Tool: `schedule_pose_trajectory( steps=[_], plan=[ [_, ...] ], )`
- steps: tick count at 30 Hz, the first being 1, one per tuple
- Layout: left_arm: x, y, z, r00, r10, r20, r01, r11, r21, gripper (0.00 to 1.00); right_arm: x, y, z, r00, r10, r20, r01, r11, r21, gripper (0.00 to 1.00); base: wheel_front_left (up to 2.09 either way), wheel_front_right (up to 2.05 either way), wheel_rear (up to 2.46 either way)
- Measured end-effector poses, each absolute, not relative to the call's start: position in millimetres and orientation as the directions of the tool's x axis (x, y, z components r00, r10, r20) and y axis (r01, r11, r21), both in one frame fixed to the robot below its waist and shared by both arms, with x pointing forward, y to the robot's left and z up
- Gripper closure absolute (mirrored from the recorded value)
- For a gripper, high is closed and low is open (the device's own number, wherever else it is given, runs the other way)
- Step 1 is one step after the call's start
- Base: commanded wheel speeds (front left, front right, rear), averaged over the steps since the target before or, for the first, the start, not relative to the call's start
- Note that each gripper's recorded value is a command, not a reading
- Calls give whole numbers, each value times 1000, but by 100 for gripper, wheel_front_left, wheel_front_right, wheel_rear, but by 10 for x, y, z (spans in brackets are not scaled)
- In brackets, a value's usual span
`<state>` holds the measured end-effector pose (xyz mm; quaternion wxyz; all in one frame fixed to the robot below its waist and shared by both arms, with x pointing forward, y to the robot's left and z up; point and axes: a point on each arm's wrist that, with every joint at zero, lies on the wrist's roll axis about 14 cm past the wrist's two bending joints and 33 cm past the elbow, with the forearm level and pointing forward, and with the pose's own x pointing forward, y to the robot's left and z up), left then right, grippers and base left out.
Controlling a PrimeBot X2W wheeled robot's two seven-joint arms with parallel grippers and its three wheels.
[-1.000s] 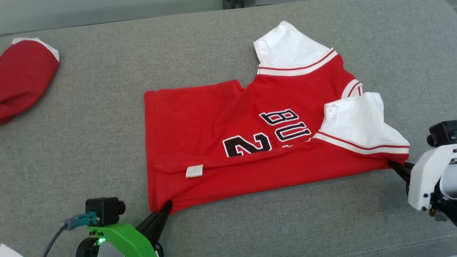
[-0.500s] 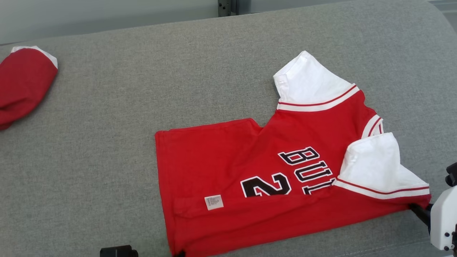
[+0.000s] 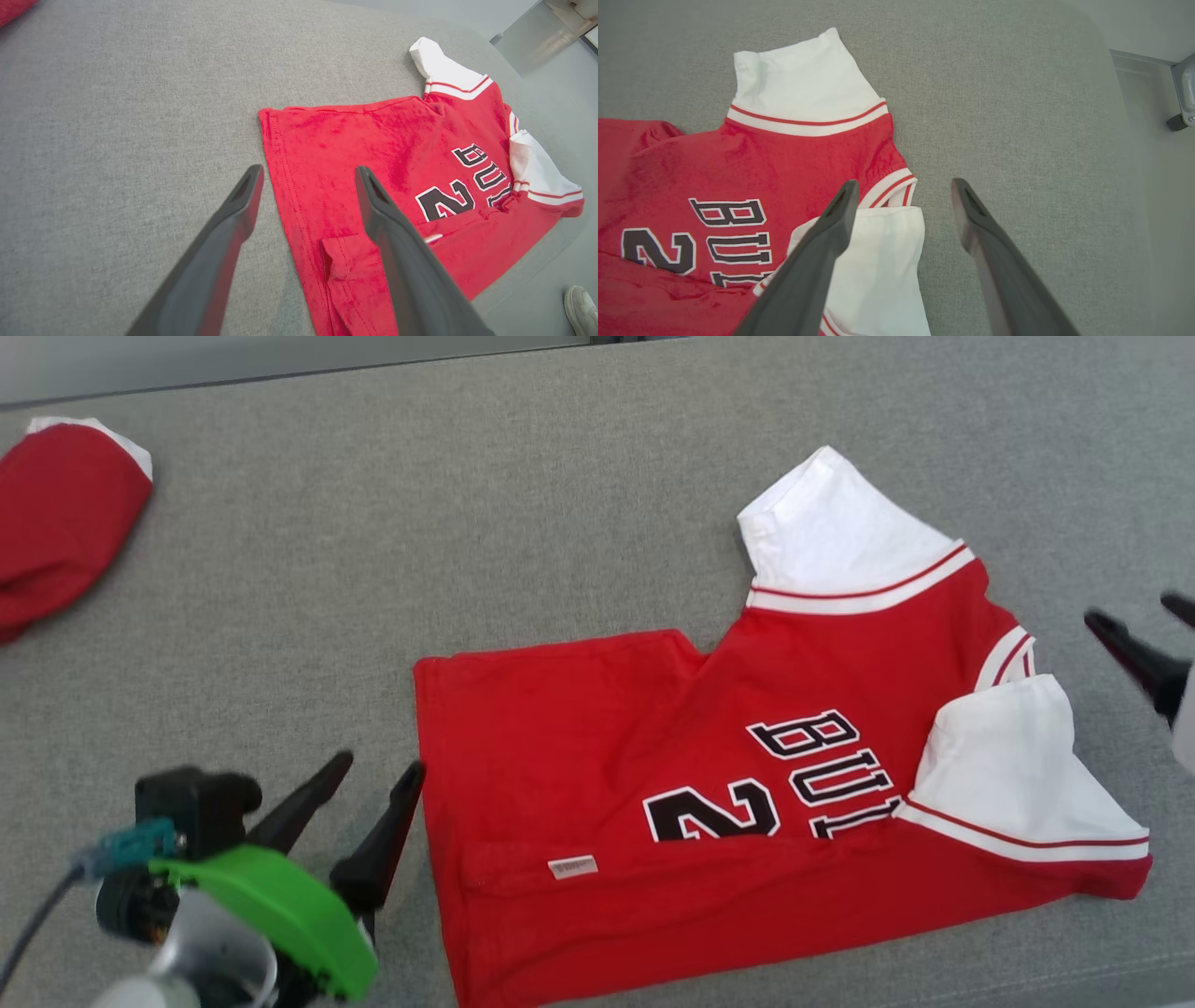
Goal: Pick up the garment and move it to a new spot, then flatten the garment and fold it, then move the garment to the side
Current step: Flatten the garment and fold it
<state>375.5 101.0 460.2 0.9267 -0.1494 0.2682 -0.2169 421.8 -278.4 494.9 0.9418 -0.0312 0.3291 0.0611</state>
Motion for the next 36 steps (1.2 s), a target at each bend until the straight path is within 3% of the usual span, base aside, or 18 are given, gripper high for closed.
schedule_pose_trajectory(
  steps=[6, 13, 19, 36],
  plan=[
    [4496, 752, 4567, 722, -547, -424, 406, 830, -382, 0, 5070, -2423, 5000, 799, 123, -588, -197, 978, -64, 0, 0, 0, 0],
    [4754, 608, 3918, 594, -571, -567, 418, 821, -389, 0, 5646, -2115, 4349, 705, 127, -697, -234, 970, -59, 0, 0, 0, 0],
    [4778, 725, 3659, 556, -561, -613, 410, 827, -385, 0, 5783, -1809, 3846, 620, 172, -766, -296, 955, -25, 0, 0, 0, 0],
    [4623, 644, 3646, 488, -614, -620, 458, 785, -417, 0, 5859, -1793, 3737, 617, 189, -764, -299, 954, -5, 0, 0, 0, 0]
  ],
)
